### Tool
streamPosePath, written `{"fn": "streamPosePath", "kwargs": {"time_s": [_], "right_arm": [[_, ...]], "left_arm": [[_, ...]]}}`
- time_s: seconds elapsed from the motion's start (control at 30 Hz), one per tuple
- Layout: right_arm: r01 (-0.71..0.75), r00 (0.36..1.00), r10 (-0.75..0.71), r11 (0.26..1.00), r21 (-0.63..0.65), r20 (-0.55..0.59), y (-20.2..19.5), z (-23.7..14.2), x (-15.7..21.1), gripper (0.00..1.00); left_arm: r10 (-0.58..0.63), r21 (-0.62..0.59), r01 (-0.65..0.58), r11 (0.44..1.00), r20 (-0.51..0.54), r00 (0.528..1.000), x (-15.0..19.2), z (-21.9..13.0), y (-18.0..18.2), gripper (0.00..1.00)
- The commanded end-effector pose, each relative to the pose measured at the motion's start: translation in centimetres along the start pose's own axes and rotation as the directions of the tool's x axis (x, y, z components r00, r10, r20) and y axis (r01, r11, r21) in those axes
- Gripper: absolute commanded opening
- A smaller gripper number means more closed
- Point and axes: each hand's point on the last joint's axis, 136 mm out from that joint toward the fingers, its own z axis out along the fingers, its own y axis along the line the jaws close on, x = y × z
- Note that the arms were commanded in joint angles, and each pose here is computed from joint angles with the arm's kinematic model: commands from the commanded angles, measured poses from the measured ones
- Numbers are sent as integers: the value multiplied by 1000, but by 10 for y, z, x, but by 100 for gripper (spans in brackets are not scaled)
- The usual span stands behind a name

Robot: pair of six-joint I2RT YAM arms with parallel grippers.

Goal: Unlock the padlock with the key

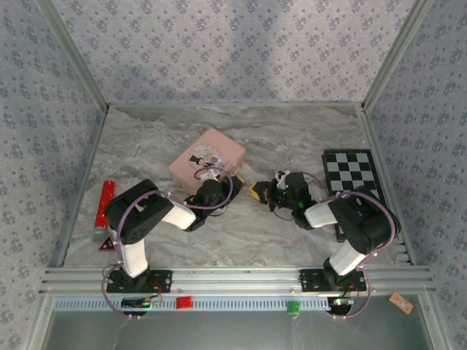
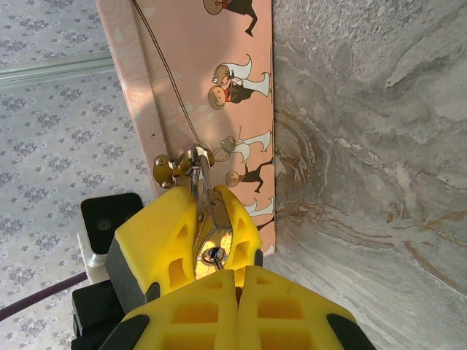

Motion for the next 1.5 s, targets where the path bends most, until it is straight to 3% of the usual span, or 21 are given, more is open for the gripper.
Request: {"fn": "streamPosePath", "kwargs": {"time_s": [0.0,1.47], "right_arm": [[41,999,-41,998,-52,14,20,1,-3,0],[49,997,-48,999,-21,54,10,-3,-4,0]], "left_arm": [[-235,-47,231,972,-289,928,63,-2,9,0],[-214,-36,213,976,-296,931,65,-4,3,0]]}}
